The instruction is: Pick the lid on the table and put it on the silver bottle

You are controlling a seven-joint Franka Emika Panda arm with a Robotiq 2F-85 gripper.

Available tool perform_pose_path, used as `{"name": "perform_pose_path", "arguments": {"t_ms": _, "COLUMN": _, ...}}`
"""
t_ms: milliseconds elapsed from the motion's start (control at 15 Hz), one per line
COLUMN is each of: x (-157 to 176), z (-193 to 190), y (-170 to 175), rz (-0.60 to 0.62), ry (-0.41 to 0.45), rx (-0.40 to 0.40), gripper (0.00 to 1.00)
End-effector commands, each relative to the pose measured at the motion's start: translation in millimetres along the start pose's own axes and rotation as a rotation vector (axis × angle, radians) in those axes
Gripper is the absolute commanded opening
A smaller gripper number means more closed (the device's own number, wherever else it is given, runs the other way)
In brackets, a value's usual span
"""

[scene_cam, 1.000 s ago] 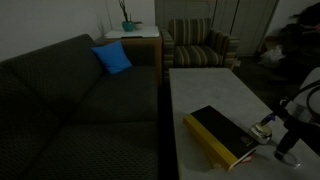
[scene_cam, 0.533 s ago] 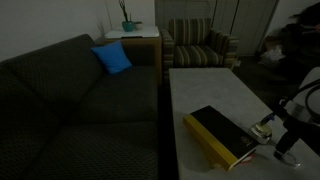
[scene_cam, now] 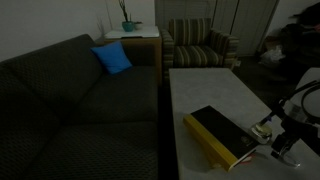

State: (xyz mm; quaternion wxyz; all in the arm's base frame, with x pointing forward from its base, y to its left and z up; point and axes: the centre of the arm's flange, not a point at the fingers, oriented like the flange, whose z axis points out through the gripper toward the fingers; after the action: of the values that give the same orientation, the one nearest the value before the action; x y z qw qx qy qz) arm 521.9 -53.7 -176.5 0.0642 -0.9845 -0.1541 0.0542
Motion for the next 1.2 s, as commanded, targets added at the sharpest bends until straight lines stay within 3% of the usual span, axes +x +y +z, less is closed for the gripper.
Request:
{"name": "perform_pose_path", "arguments": {"t_ms": 0, "x": -17, "z": 22, "y": -2, "rz": 0.087, "ry": -0.012, "rx": -0.067, "gripper": 1.00}}
{"name": "perform_pose_path", "arguments": {"t_ms": 400, "x": -20, "z": 31, "y": -13, "rz": 0.268, "ry": -0.009, "rx": -0.182, "gripper": 1.00}}
{"name": "perform_pose_path", "arguments": {"t_ms": 1133, "x": -37, "z": 39, "y": 12, "rz": 0.322, "ry": -0.041, "rx": -0.159, "gripper": 1.00}}
